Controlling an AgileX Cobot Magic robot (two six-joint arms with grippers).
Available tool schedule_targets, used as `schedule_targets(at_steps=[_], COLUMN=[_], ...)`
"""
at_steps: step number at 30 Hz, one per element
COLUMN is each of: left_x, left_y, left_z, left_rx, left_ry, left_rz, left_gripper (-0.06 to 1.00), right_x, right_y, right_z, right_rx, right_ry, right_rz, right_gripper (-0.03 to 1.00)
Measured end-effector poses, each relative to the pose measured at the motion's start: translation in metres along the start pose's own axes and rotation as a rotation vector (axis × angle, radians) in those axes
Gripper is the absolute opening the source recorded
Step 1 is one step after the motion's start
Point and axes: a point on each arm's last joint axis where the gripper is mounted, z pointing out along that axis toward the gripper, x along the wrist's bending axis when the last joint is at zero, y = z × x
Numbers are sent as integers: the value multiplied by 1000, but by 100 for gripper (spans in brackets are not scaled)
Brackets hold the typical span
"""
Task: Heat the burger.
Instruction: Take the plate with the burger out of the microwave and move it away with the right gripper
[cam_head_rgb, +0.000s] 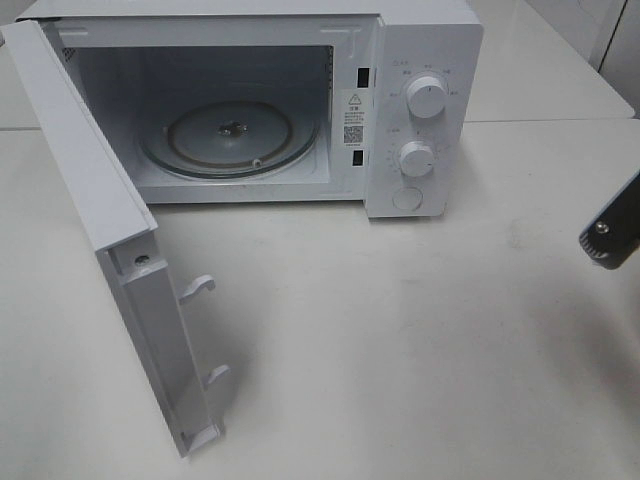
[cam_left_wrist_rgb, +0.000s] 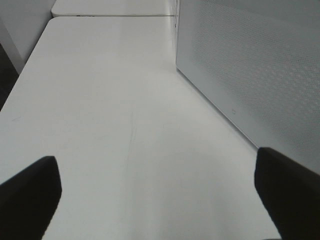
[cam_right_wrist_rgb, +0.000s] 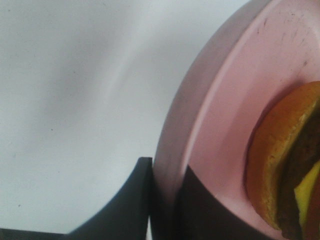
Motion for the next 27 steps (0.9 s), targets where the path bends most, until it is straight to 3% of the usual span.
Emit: schedule_targets(at_steps=[11,27], left_x=[0,0], left_y=[0,0], left_z=[0,0], left_rx=[0,0], left_ry=[0,0], left_rz=[0,0], left_gripper=[99,99], right_x=[13,43], right_y=[26,38], right_z=[17,51], right_rx=[145,246], right_ry=[-74,-101], right_rz=[221,308], right_gripper=[13,13])
